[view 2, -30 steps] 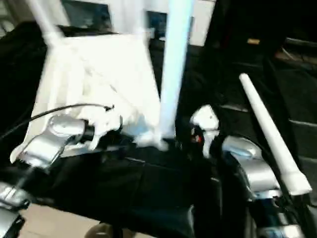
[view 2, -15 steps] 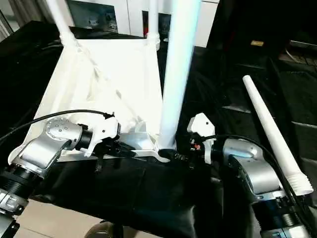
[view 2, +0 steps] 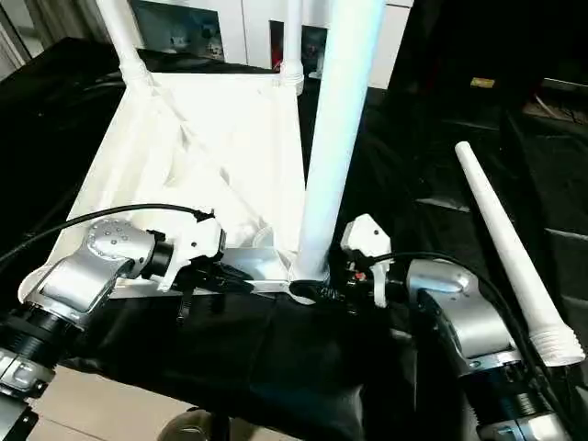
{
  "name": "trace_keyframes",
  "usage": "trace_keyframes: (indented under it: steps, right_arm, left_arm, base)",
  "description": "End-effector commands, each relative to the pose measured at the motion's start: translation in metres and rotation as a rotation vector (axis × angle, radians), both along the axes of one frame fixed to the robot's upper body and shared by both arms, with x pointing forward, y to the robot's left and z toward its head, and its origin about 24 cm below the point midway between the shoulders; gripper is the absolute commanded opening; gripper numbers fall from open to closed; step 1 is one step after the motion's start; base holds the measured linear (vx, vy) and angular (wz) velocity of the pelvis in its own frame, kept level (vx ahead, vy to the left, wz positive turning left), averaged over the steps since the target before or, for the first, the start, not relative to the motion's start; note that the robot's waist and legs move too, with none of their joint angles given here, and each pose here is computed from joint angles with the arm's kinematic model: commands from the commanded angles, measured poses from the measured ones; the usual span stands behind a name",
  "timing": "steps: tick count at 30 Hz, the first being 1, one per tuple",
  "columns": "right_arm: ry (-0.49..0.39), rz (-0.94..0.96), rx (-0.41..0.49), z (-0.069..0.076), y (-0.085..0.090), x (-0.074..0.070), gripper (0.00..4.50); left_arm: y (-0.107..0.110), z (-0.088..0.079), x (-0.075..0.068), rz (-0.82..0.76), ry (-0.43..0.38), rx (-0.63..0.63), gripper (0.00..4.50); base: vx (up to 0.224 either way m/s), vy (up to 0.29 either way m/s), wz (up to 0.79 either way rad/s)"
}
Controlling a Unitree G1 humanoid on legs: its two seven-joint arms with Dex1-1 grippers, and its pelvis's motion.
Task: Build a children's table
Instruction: Rotate leg to tighten
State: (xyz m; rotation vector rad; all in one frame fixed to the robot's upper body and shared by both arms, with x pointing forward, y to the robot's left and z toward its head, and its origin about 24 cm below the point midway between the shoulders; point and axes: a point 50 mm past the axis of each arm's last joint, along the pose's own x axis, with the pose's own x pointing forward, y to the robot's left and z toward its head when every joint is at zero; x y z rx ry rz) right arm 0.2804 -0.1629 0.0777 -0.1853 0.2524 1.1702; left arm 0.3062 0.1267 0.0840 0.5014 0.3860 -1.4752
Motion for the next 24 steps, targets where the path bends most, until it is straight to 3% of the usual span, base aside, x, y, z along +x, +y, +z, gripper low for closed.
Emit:
trace_keyframes:
  steps: [1, 5, 12, 24]
  right_arm:
    - [-0.013, 0.000, 0.001, 0.002, 0.000, 0.003, 3.25]
    - [-0.011, 0.003, 0.005, 0.001, 0.001, 0.004, 2.86]
    - [-0.007, -0.024, 0.010, -0.001, 0.001, 0.005, 2.71]
    - [0.012, -0.487, 0.063, -0.027, 0.015, 0.022, 2.67]
  left_arm:
    - [-0.006, -0.001, -0.005, -0.071, 0.017, -0.001, 0.00]
    - [-0.005, -0.001, -0.005, -0.071, 0.020, 0.003, 0.00]
    - [-0.005, -0.001, -0.004, -0.065, 0.021, 0.006, 0.00]
    - [-0.024, -0.007, 0.030, 0.298, -0.060, 0.004, 0.00]
  base:
    - [0.000, 0.000, 0.00]
    - [0.000, 0.000, 0.00]
    - [0.000, 0.000, 0.00]
    - [0.000, 0.000, 0.00]
